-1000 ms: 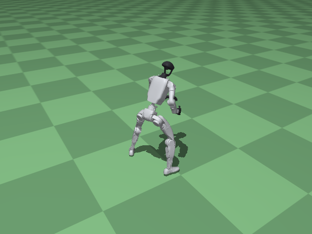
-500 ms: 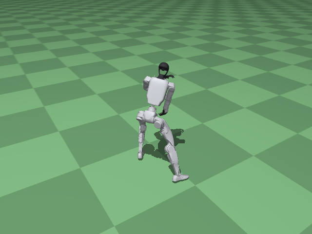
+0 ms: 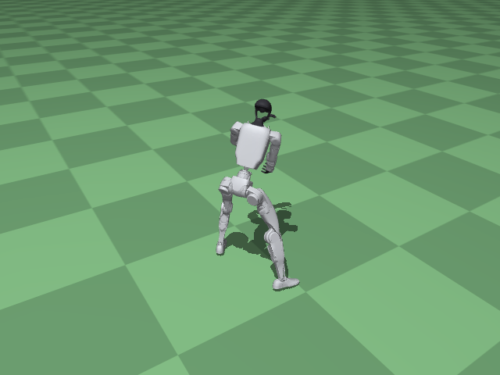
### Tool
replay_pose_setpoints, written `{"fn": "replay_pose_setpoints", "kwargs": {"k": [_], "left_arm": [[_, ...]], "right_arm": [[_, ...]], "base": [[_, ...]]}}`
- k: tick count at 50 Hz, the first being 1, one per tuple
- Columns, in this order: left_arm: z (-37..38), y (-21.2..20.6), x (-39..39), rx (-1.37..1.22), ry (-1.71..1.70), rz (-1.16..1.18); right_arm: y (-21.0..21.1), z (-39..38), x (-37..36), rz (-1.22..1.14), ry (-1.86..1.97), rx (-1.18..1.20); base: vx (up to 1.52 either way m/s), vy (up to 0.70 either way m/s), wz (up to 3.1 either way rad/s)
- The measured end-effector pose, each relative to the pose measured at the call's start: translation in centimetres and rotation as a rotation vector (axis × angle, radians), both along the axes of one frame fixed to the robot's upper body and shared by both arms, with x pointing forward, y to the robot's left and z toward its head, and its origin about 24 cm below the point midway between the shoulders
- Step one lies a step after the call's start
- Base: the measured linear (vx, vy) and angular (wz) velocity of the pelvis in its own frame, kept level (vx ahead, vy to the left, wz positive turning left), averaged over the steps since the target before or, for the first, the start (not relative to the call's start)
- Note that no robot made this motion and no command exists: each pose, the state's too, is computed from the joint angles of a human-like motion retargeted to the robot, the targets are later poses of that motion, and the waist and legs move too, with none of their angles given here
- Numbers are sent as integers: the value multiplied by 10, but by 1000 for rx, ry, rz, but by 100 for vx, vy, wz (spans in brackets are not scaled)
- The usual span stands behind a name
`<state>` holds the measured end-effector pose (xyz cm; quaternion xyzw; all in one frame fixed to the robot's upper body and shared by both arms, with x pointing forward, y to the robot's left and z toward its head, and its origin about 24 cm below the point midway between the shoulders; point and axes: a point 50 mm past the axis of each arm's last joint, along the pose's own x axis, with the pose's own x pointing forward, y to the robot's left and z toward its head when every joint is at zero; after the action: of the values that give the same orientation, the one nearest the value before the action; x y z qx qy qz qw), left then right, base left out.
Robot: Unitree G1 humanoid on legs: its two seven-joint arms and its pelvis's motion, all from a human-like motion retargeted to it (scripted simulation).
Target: Kungfu
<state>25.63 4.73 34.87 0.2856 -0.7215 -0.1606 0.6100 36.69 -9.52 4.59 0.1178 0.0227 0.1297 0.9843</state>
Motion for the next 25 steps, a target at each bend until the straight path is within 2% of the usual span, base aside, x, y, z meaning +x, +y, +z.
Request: {"fn": "replay_pose_setpoints", "kwargs": {"k": [7, 11, 14, 15, 17, 20, 23, 25], "left_arm": [[-75, 76, 51, -326, 430, 195], [-194, 142, 73, -604, 934, 423], [-313, 183, 48, -863, 1452, 524], [-352, 191, 30, -979, 1633, 491], [-407, 191, -7, -1274, 1861, 176], [-449, 171, -51, -1817, 1722, -408], [-461, 152, -57, -2251, 1378, -558], [-466, 141, -56, -2398, 1321, -578]], "right_arm": [[12, 165, 13, 41, -685, 51], [-14, 279, -39, 46, -1170, 98], [-51, 340, -105, -2, -1524, 144], [-66, 353, -132, -29, -1641, 154], [-104, 368, -186, -126, -1857, 153], [-148, 373, -278, -272, -2207, 23], [-161, 360, -354, -495, -2481, -326], [-158, 348, -380, -684, -2505, -536]], "base": [[-18, -46, -62], [-9, -66, -72], [7, -77, -41], [15, -92, -11], [10, -89, 25], [-6, -68, 94], [-24, -44, -7], [-31, -38, -44]]}}
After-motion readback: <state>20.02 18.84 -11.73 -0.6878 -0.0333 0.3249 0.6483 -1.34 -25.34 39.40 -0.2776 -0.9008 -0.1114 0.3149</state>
